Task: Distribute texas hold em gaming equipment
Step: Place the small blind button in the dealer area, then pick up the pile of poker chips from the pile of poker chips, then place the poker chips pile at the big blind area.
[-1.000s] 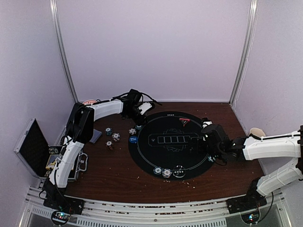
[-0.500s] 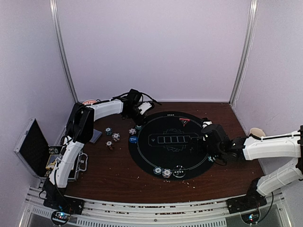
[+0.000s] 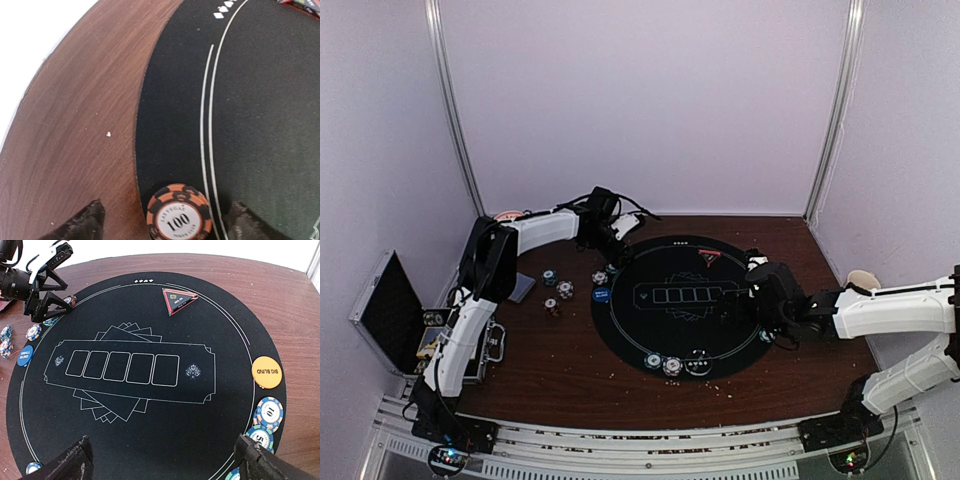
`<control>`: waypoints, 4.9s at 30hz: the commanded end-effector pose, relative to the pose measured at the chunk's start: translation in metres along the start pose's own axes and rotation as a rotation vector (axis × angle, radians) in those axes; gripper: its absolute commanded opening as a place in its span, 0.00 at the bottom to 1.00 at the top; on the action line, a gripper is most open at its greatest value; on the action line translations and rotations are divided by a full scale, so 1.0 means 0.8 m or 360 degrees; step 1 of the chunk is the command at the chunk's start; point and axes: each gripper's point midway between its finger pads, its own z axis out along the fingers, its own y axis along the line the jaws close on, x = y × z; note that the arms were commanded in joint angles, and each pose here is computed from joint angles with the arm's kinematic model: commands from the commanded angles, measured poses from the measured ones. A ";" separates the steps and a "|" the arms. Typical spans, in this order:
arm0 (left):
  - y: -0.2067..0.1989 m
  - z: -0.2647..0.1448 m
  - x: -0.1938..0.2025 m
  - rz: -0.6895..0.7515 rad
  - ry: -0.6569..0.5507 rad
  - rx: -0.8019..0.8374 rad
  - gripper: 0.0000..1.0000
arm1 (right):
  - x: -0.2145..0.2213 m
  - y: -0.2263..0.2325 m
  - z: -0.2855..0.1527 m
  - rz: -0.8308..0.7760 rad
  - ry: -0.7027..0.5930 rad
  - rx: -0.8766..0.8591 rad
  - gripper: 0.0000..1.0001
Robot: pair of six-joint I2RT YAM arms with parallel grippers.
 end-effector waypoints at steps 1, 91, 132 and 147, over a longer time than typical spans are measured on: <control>-0.003 -0.074 -0.076 0.0091 -0.0206 -0.0026 0.97 | -0.007 0.005 -0.002 -0.0004 -0.0023 -0.0013 1.00; -0.047 -0.200 0.237 -0.0056 0.0322 0.0224 0.53 | -0.014 0.003 -0.008 0.0004 -0.0052 -0.0008 1.00; -0.256 -0.210 -0.019 0.0554 0.0001 0.0621 0.25 | -0.061 -0.078 -0.065 0.0329 -0.0460 0.0318 1.00; -0.411 -0.132 -0.136 0.0567 -0.0278 0.0737 0.24 | -0.092 -0.152 -0.161 0.0775 -0.0889 0.0364 1.00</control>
